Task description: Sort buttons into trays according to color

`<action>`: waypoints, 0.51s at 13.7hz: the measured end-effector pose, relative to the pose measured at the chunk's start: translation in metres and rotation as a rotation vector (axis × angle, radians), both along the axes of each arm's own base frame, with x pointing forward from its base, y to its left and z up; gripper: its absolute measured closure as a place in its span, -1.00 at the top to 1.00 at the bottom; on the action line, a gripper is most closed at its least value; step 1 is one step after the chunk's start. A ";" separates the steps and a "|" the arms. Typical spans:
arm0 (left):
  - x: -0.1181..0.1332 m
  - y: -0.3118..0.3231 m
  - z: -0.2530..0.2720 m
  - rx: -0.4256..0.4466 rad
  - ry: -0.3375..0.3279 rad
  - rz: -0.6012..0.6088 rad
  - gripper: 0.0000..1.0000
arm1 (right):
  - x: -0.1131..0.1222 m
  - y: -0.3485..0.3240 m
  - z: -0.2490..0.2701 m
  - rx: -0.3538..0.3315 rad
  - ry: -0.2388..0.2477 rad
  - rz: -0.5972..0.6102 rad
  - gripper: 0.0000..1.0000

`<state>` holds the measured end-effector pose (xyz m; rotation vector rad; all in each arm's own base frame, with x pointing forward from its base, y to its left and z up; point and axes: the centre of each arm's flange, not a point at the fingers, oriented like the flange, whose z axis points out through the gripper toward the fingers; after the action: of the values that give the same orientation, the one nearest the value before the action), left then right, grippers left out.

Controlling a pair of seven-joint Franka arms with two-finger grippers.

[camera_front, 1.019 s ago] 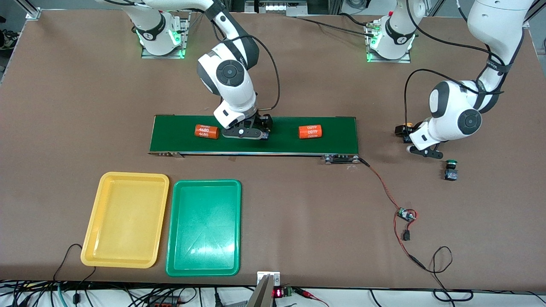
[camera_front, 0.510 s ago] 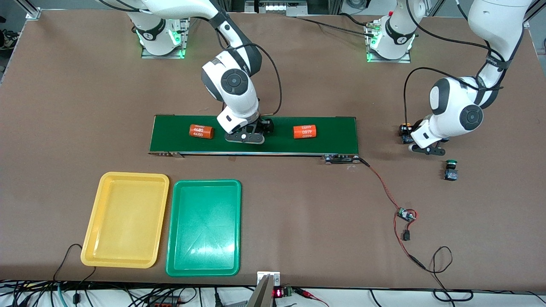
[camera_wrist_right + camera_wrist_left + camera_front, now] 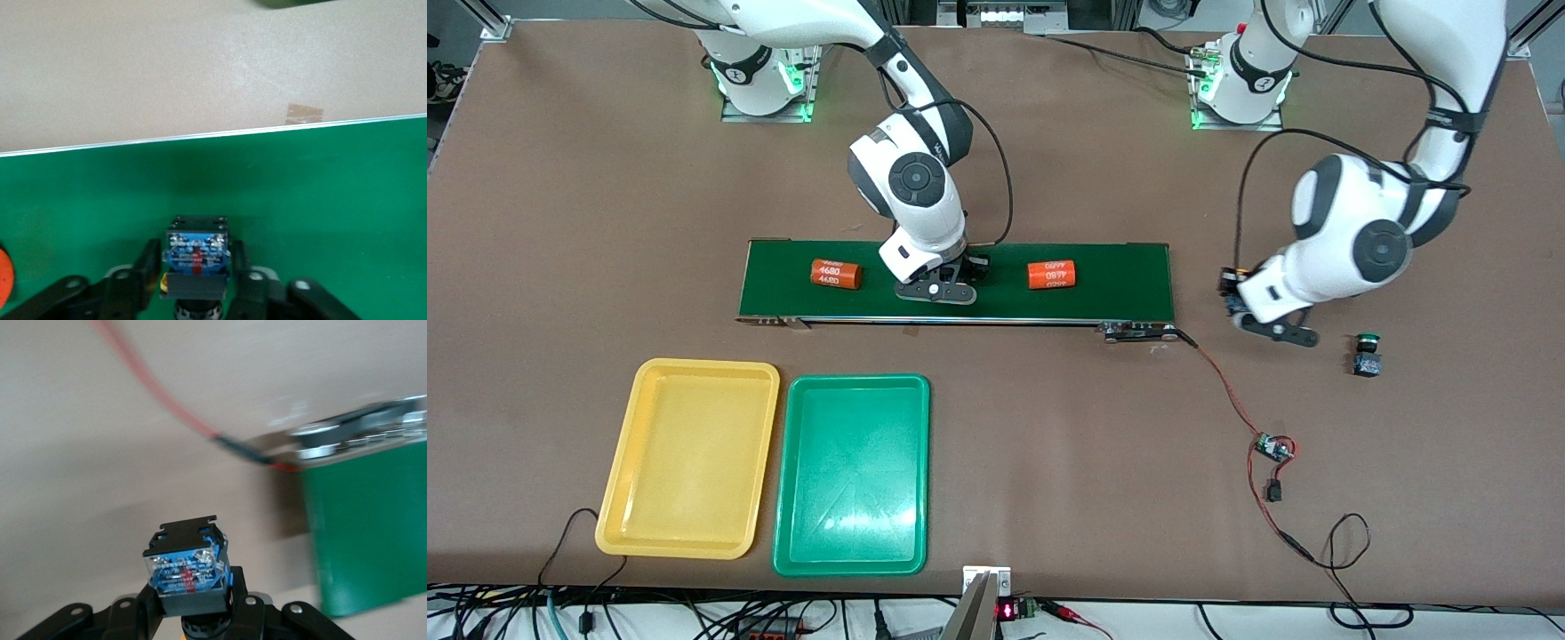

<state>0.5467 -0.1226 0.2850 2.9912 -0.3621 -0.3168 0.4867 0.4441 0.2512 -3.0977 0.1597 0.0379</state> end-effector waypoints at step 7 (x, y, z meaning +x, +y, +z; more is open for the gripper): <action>-0.021 -0.102 -0.016 -0.031 0.014 -0.089 -0.17 | 0.064 -0.034 0.062 0.010 -0.030 0.024 -0.19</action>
<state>0.5255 -0.2243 0.2691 2.9465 -0.4958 -0.3371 0.5509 0.4103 0.3133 -3.0888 0.1205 -0.0063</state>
